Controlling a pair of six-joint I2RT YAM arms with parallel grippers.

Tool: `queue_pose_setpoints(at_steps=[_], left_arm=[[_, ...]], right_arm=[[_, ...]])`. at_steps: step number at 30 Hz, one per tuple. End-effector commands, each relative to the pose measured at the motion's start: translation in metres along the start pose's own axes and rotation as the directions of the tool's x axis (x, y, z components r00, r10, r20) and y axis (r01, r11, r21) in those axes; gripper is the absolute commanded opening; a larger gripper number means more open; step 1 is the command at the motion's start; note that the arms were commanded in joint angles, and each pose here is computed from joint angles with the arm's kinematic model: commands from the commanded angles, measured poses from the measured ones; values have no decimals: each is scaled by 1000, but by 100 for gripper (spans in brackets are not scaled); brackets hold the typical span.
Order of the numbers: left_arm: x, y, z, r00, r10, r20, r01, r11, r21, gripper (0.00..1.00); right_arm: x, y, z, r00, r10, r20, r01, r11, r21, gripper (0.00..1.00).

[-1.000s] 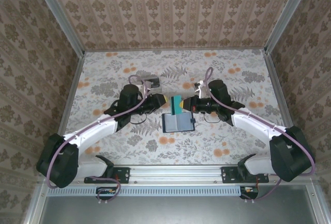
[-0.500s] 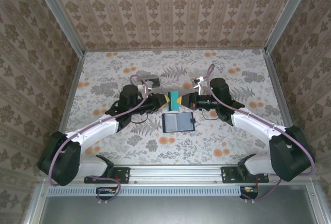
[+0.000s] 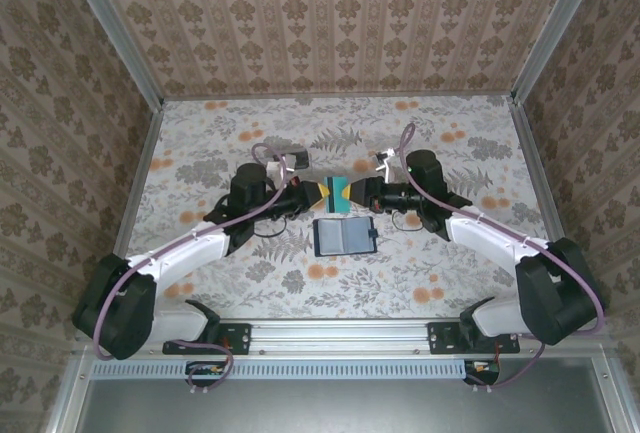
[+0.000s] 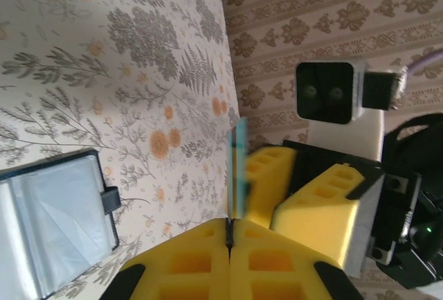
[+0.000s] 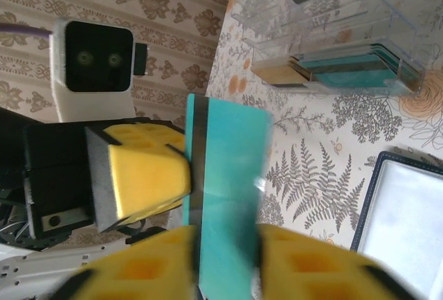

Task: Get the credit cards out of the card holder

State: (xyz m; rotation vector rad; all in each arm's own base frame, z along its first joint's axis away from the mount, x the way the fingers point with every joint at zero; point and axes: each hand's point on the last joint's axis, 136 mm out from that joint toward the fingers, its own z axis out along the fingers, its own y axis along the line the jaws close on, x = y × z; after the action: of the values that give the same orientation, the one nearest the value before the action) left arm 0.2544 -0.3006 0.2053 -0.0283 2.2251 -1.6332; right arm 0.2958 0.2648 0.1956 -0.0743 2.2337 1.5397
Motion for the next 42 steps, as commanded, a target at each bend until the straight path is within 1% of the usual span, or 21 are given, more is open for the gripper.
queue_pose_setpoints(at_steps=[1, 4, 7, 8, 9, 11, 12, 14, 16, 18, 21, 23, 25, 28, 29, 30, 31, 36, 38, 40, 42], left_arm=[[-2, -24, -6, 998, 67, -8, -67, 997, 48, 0], [-3, -20, -12, 995, 98, -19, -99, 995, -3, 0], [-5, -14, -21, 990, 137, -34, -139, 988, -67, 0], [-5, -11, -24, 986, 159, -47, -163, 982, -97, 0], [-5, -8, -27, 981, 186, -60, -192, 973, -128, 0], [-4, 0, -34, 964, 245, -107, -263, 941, -214, 0], [-4, 7, -39, 952, 277, -133, -303, 916, -262, 0], [-8, 18, -49, 920, 342, -192, -390, 848, -358, 0], [-15, 30, -59, 878, 406, -253, -478, 758, -444, 0], [-22, 38, -66, 826, 468, -314, -563, 665, -490, 0], [-34, 47, -71, 724, 564, -397, -685, 517, -514, 0], [-41, 54, -71, 630, 624, -462, -765, 395, -508, 0], [-43, 62, -68, 506, 664, -550, -848, 265, -460, 0], [-37, 69, -59, 315, 685, -657, -939, 122, -322, 0], [-37, 71, -57, 267, 686, -677, -954, 86, -289, 0], [-35, 73, -55, 207, 685, -699, -969, 46, -243, 0], [-35, 76, -54, 160, 683, -713, -979, 15, -206, 0], [-38, 86, -40, -18, 682, -731, -990, -114, -82, 0], [-41, 94, -35, -74, 658, -750, -986, -163, -46, 0], [-40, 103, -28, -124, 638, -760, -982, -187, 3, 0], [-39, 112, -22, -161, 618, -770, -979, -201, 44, 0]], right_arm=[[1, 3, 1, 1000, -18, -17, 18, 1000, -13, 65], [-4, -2, -4, 1000, -17, 2, 17, 1000, 16, 82], [-7, -10, -9, 1000, -27, 8, 27, 997, 78, 93], [-7, -14, -11, 1000, -30, 7, 29, 994, 107, 98], [-7, -16, -12, 999, -34, 6, 33, 992, 124, 100], [-8, -19, -15, 999, -47, 5, 46, 986, 157, 100], [-8, -20, -16, 999, -53, 4, 51, 984, 171, 100], [-8, -24, -20, 998, -69, 5, 66, 976, 206, 100], [-7, -28, -23, 997, -80, -2, 78, 966, 245, 100], [-5, -34, -27, 995, -93, -25, 96, 951, 294, 100], [-4, -36, -32, 992, -122, -42, 129, 935, 331, 100], [-2, -38, -34, 989, -136, -52, 145, 927, 346, 100], [-1, -39, -36, 988, -143, -58, 155, 922, 355, 100], [1, -41, -36, 987, -145, -67, 160, 918, 362, 100], [1, -41, -36, 987, -146, -67, 160, 918, 363, 100], [2, -41, -36, 987, -146, -67, 161, 917, 364, 100], [2, -42, -36, 987, -146, -66, 160, 916, 368, 100], [1, -43, -36, 987, -145, -63, 158, 914, 375, 100], [0, -44, -36, 987, -147, -62, 159, 913, 376, 100], [-1, -44, -36, 987, -147, -62, 159, 912, 379, 100], [-2, -45, -35, 988, -144, -62, 157, 910, 383, 100]])
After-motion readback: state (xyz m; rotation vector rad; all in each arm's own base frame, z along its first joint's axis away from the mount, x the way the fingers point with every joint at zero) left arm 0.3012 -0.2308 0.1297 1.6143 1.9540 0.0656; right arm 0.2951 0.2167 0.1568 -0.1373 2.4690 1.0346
